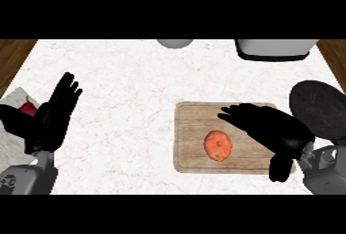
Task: Pick the squash from the cutting board and place it in the pan
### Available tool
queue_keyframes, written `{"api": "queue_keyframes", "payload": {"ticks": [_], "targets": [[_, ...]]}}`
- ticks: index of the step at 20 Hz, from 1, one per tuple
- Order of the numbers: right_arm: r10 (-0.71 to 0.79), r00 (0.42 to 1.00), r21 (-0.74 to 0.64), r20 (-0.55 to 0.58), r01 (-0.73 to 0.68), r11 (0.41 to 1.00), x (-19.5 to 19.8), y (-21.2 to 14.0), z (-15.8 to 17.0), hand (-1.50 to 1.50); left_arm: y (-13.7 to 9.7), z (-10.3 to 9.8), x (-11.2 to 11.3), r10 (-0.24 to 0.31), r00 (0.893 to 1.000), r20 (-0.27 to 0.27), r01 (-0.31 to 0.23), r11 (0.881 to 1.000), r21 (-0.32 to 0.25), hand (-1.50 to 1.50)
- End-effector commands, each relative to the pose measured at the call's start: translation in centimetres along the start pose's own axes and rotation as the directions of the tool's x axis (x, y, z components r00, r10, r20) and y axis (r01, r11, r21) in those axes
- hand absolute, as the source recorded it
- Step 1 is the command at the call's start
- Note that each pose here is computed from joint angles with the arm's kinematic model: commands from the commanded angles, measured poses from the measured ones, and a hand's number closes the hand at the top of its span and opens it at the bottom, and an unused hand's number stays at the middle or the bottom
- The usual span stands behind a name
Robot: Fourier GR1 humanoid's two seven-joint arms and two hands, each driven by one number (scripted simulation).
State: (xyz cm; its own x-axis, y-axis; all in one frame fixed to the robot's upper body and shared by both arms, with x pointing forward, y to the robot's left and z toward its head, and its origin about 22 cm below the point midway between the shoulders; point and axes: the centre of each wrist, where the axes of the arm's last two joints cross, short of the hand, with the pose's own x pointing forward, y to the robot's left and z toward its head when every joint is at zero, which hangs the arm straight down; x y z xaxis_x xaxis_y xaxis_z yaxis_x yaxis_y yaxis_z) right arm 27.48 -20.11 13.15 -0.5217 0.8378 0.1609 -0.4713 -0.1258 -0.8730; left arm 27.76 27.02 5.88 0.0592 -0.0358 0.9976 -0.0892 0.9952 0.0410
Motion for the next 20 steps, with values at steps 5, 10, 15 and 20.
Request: {"api": "queue_keyframes", "payload": {"ticks": [5,10,15,20], "targets": [[0.150,0.985,-0.023,-0.088,-0.152,0.988,3.3,-0.1,0.8,-1.50,-0.7,-1.5,1.5,-0.001,1.000,0.006,0.001,1.000,0.001,0.00],[0.100,0.993,-0.046,-0.062,-0.103,0.994,5.3,1.0,-0.9,-1.50,-1.1,1.5,0.2,-0.001,1.000,0.001,0.001,1.000,-0.006,0.00],[0.121,0.987,0.005,-0.109,-0.121,0.993,7.6,0.7,-2.9,-1.50,0.0,0.0,0.1,-0.003,1.000,0.008,0.003,1.000,-0.003,0.00],[0.136,0.976,0.005,-0.171,-0.137,0.990,7.1,2.3,-4.2,-1.50,1.6,-0.3,-0.7,0.002,1.000,0.005,-0.002,1.000,-0.009,0.00]]}}
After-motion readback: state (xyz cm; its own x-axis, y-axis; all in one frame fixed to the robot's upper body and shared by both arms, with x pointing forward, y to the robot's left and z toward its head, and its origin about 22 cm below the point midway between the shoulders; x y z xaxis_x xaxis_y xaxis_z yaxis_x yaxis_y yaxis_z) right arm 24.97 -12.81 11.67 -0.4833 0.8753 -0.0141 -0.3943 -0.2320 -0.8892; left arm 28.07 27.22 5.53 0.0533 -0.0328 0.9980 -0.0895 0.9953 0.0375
